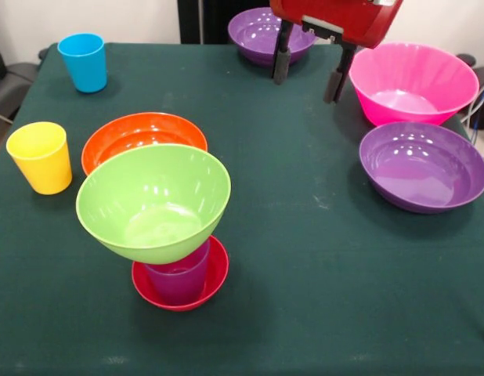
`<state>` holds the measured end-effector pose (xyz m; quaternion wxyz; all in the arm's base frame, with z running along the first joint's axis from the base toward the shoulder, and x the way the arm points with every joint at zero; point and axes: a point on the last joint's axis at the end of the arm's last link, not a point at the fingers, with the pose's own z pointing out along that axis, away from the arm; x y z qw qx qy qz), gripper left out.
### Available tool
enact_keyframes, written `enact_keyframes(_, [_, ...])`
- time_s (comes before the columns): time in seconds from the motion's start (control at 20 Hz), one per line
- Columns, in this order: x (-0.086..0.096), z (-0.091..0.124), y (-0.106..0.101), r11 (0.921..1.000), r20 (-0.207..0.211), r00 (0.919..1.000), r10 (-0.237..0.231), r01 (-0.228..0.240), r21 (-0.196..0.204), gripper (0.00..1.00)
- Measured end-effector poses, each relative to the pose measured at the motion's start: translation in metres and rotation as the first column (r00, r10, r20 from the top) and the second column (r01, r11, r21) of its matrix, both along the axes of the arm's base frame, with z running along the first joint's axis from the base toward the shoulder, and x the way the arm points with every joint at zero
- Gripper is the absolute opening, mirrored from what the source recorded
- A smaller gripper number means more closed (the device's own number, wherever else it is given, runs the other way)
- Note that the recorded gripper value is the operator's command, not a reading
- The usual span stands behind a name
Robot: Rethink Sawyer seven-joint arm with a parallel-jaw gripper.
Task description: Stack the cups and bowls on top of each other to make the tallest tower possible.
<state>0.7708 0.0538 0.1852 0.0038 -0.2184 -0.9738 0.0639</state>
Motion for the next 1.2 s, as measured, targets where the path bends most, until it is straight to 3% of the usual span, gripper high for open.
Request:
enact_keyframes(0.45, [-0.013, -0.007, 0.021, 0.9997, -0.025, 0.9994, 0.022, -0.022, -0.013, 1.00])
enact_keyframes(0.8, [-0.016, -0.006, 0.033, 0.9992, -0.022, 0.9992, 0.032, -0.032, -0.023, 1.00])
enact_keyframes(1.0, [-0.013, -0.007, 0.037, 0.9988, 0.007, 0.9993, 0.037, -0.036, -0.032, 1.00])
enact_keyframes(1.2, [-0.005, -0.013, 0.038, 0.9983, 0.073, 0.9965, 0.040, -0.037, -0.045, 1.00])
